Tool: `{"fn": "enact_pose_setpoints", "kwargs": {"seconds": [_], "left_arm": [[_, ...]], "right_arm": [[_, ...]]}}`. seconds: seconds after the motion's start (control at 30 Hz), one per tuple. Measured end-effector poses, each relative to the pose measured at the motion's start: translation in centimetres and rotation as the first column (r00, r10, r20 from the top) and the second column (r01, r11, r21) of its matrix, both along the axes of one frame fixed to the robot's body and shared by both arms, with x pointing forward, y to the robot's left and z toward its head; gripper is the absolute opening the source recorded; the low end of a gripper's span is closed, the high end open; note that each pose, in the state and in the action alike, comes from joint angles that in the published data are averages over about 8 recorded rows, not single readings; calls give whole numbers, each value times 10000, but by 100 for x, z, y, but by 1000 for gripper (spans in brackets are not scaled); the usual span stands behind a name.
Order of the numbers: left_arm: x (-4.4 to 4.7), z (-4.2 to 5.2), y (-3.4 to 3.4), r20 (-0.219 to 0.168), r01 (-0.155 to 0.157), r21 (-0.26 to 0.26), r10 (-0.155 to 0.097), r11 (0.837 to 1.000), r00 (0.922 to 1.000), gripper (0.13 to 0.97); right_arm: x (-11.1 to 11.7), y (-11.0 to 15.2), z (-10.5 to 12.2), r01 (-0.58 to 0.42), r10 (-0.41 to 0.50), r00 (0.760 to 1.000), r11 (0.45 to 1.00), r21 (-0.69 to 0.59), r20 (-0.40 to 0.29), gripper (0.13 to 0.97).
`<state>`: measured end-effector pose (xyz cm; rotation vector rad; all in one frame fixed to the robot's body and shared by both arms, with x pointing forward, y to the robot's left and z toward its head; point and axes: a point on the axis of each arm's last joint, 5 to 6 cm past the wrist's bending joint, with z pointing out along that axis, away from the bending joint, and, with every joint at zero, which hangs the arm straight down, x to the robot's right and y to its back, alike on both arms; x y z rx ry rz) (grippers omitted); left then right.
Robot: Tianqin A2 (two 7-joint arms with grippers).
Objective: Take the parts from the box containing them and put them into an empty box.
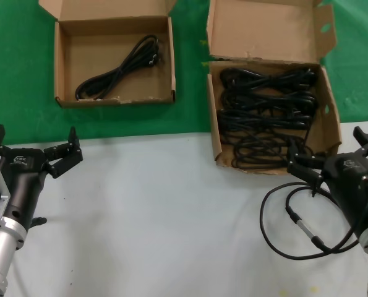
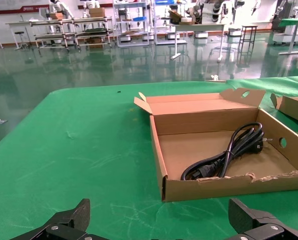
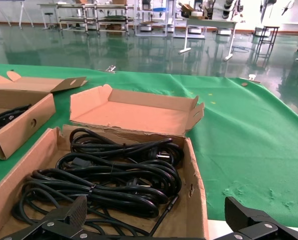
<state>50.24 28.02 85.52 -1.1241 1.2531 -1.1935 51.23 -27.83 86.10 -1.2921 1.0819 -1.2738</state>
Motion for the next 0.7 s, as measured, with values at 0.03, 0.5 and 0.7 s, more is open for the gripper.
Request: {"fn": "enact_pose_setpoints", "kwargs": {"seconds": [0.03,0.5,0.7], "left_arm": [[0,0,0,0,0,0,0,10000,10000,966],[0,0,0,0,0,0,0,10000,10000,966],[0,0,0,0,0,0,0,10000,10000,966]], "right_arm": [[0,0,0,0,0,10000,10000,0,0,966],[0,0,0,0,0,10000,10000,0,0,966],[0,0,0,0,0,10000,10000,0,0,966]]}}
